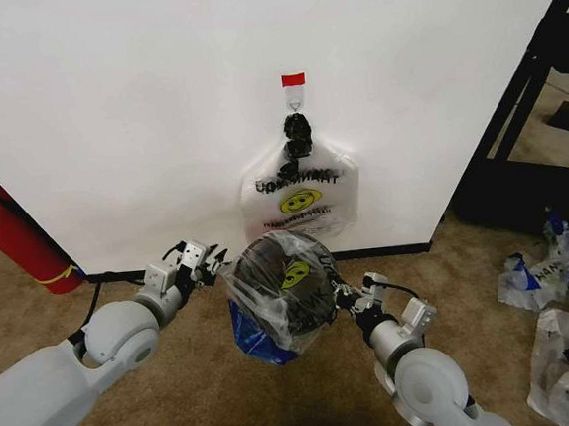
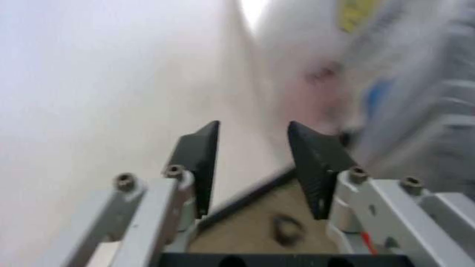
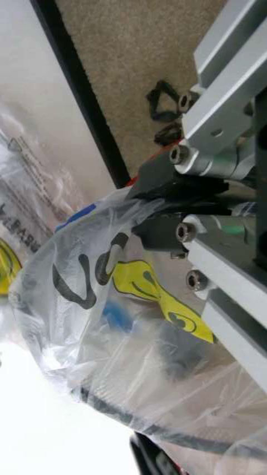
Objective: Pick up the garbage bag from the wall and place it over the trash bin.
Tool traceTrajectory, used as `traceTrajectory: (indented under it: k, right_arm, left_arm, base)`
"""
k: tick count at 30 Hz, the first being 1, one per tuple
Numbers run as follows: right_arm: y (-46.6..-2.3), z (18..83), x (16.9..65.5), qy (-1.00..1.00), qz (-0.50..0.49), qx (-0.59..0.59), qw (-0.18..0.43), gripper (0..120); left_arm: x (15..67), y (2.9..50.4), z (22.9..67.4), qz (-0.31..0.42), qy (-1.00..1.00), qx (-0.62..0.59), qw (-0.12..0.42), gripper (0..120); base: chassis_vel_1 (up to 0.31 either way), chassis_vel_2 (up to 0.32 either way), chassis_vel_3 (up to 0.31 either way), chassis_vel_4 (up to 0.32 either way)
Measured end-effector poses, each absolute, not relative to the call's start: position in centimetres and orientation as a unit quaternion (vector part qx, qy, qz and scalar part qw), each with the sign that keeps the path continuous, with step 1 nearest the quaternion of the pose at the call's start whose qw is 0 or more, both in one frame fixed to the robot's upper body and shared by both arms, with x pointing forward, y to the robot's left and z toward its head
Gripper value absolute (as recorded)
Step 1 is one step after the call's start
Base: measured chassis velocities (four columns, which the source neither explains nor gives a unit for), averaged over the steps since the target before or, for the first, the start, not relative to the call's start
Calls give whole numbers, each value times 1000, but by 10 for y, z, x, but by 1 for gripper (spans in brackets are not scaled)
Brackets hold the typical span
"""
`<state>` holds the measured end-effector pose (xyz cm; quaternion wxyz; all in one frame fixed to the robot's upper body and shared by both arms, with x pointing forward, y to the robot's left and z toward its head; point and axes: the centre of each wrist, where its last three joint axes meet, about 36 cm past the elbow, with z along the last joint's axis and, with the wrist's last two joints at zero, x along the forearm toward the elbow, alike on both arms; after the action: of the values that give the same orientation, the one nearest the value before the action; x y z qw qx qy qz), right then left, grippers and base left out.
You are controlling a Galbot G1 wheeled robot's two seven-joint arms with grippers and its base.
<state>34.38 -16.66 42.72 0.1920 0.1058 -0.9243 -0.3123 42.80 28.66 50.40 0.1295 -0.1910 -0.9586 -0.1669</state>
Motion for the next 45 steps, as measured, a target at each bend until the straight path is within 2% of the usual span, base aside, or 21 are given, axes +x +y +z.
traceTrajectory:
  k: [2,4,6,7,12,13,14,17,18,19,20,25,28,39,42,45]
  right_arm:
    - [-167,426,345,-924,-313,102,192,1]
    - [-169,424,347,-925,-317,89,192,1]
    - [-177,422,346,-923,-330,58,190,1]
    - [-177,422,346,-923,-330,58,190,1]
    - [-191,430,347,-905,-383,3,187,1]
    - [-193,431,347,-901,-391,-3,189,1]
    - [-193,431,347,-901,-391,-3,189,1]
    - [-199,431,347,-892,-409,-20,191,1]
    - [-199,431,347,-892,-409,-21,191,1]
    - [-202,430,349,-890,-414,-28,189,1]
    - [-202,430,349,-890,-414,-28,189,1]
    - [-211,430,352,-888,-420,-41,183,1]
    - [-210,429,351,-892,-412,-40,181,1]
    - [-206,430,346,-897,-401,-36,183,1]
    - [-207,430,342,-899,-394,-38,185,1]
    - [-208,430,341,-900,-392,-38,185,1]
  left_arm:
    - [427,287,505,-176,-960,-180,121,45]
    - [425,284,507,-188,-965,-156,90,54]
    - [424,275,510,-170,-973,-143,58,67]
    - [424,275,510,-170,-973,-143,58,67]
    - [402,255,492,-22,-986,-139,91,84]
    - [393,251,487,17,-985,-138,105,90]
    - [393,251,487,17,-985,-138,105,90]
    - [362,246,475,117,-971,-145,153,99]
    - [360,246,475,123,-969,-145,155,100]
    - [348,243,471,167,-959,-146,177,100]
    - [348,243,471,167,-959,-146,177,100]
    - [328,232,471,282,-918,-148,235,100]
    - [326,225,473,323,-898,-156,254,98]
    - [316,197,459,340,-871,-203,291,93]
    - [316,189,454,336,-868,-215,297,76]
    - [316,188,453,334,-868,-217,297,68]
  base:
    - [0,0,0,0]
    - [0,0,0,0]
    - [0,0,0,0]
    - [0,0,0,0]
    - [0,0,0,0]
    - [0,0,0,0]
    - [0,0,0,0]
    - [0,0,0,0]
    - [0,0,0,0]
    - [0,0,0,0]
    - [0,0,0,0]
    - [0,0,0,0]
    - [0,0,0,0]
    - [0,0,0,0]
    - [0,0,0,0]
    - [0,0,0,0]
